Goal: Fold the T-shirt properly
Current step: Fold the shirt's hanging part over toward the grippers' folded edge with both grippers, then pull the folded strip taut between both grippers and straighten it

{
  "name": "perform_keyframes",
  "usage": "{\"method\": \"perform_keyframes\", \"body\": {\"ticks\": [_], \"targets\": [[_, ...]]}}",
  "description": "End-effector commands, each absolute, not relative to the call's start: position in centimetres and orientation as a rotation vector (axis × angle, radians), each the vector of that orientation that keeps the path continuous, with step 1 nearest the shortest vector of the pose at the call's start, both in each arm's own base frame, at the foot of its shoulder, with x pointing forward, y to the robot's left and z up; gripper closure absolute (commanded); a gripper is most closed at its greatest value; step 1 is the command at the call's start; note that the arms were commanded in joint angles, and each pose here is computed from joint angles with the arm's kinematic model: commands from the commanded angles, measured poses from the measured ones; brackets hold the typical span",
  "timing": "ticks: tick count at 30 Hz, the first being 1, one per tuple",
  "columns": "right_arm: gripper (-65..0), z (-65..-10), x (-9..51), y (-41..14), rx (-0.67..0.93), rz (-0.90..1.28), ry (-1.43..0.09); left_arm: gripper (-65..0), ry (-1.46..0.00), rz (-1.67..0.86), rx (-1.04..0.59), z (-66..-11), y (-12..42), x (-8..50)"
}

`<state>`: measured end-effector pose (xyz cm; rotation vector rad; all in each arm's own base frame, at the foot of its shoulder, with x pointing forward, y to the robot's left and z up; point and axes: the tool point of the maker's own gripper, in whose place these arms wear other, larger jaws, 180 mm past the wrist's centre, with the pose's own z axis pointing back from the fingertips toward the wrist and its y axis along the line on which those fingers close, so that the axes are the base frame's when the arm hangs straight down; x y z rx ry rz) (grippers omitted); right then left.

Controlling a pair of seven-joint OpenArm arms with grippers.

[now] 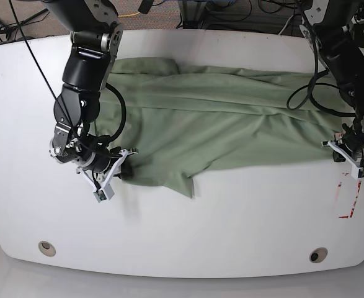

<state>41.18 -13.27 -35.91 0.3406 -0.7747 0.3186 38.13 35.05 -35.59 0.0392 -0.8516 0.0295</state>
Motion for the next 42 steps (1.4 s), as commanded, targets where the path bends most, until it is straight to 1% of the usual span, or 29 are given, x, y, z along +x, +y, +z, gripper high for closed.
{"method": "perform_keyframes", "body": {"ticks": [1,10,14,20,30,35,40,41,42], "targets": [[0.0,-33.2,42.7,-14.4,0.317,0.325,-0.858,0.0,-0.922,0.024,0.067,-33.1,36.0,39.3],[0.0,-32.3,42.8,-15.4,0.284,0.334,-0.878,0.0,-0.934,0.018,0.061,-32.7,35.7,39.6],[0.0,-30.6,41.9,-16.0,0.216,0.370,-0.891,0.0,-0.991,-0.072,0.083,-30.3,35.0,39.9],[0.0,-28.8,39.6,-16.6,0.128,0.413,-0.896,0.0,-0.967,-0.130,0.120,-29.7,34.7,38.8],[0.0,-29.6,32.3,-14.7,0.190,0.458,-0.895,0.0,-0.909,-0.174,0.139,-31.3,34.6,36.3],[0.0,-31.2,29.2,-14.4,0.194,0.460,-0.838,0.0,-0.887,-0.170,0.185,-31.6,35.6,33.7],[-0.2,-33.0,27.2,-14.2,0.210,0.454,-0.776,0.0,-0.817,-0.182,0.187,-33.7,35.6,31.3],[-1.7,-33.4,26.8,-14.3,0.213,0.452,-0.765,0.0,-0.801,-0.188,0.185,-34.2,35.5,30.9],[-5.1,-33.6,26.5,-14.3,0.215,0.451,-0.756,0.0,-0.784,-0.191,0.184,-34.7,35.5,30.3]]}}
